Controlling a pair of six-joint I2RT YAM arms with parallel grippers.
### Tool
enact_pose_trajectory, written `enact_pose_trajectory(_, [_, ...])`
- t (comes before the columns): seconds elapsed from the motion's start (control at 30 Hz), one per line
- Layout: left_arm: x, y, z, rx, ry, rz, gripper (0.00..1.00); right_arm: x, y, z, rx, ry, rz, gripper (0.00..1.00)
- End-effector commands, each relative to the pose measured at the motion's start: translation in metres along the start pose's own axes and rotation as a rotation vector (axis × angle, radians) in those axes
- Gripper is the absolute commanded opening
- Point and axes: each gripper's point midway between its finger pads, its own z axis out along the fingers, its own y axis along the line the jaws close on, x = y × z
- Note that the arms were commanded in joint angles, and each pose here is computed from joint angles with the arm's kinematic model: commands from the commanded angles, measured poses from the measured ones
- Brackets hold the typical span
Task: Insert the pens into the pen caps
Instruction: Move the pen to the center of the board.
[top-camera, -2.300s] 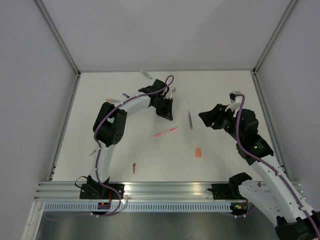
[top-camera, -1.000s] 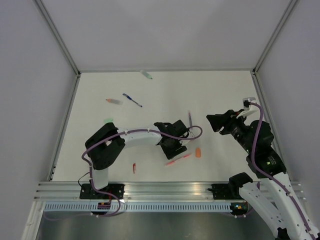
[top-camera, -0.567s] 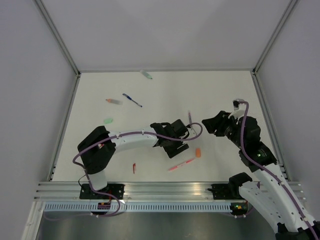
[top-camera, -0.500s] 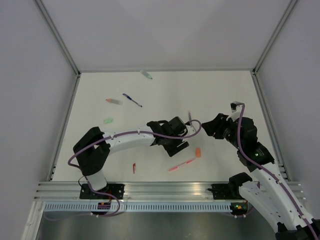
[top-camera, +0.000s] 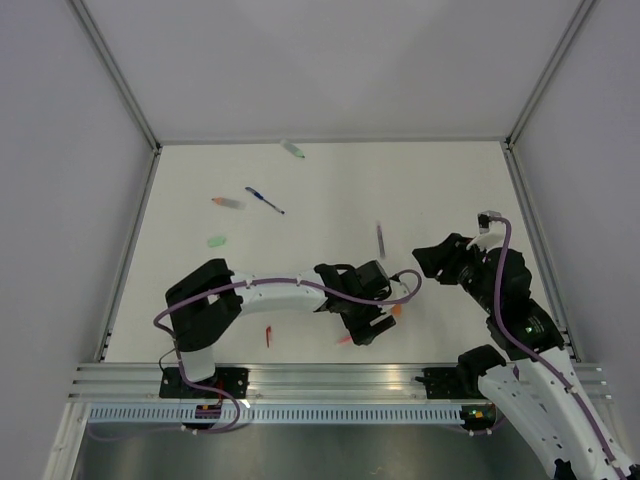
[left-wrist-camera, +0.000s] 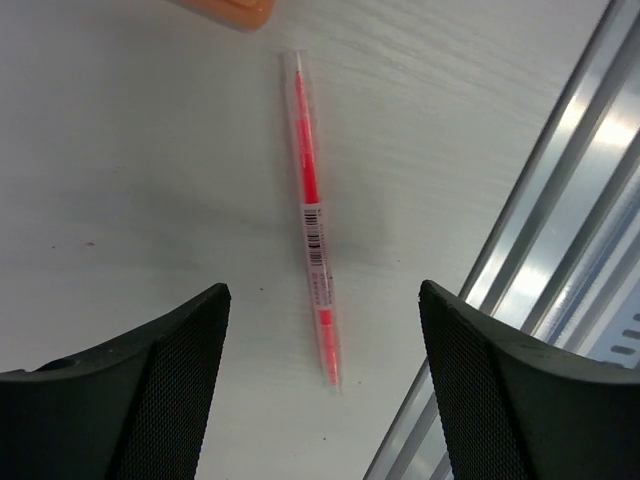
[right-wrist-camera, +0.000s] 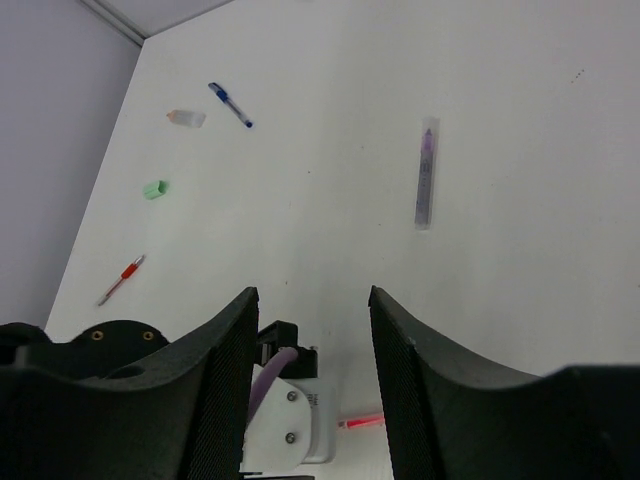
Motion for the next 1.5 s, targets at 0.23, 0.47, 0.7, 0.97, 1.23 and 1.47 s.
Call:
enact_pose_trajectory(0.23, [0.013,0.024,0.028,-0.155,0.054,-0.071,0.79,-0.016,0.004,-0.009,-0.001,-0.054,-0.021,0.55])
enact_pose_trajectory(0.47, [0.034,0.027,0.047,-0.216,0.124,-0.111,0.67,-0.024,0.011,-0.018,-0.025,-0.085,-0.019,0.55])
enact_pose_trajectory(0.7, [0.055,0.03,0.052,-0.292,0.177,-0.157,0.49,-0.035,0.014,-0.027,-0.015,-0.109,-0.036,0.55])
enact_pose_trajectory(0.97, [0.061,0.063,0.042,-0.375,0.154,-0.336,0.11,-0.044,0.026,-0.034,-0.051,-0.128,-0.024,0.55])
enact_pose_trajectory(1.23, [0.021,0.146,0.014,-0.344,0.005,-0.646,0.02,-0.042,0.029,-0.033,-0.078,-0.12,-0.048,0.55])
enact_pose_trajectory(1.47, [-0.076,0.219,-0.018,-0.31,-0.255,-0.846,0.02,-0.024,0.024,-0.021,-0.106,-0.093,-0.053,0.56])
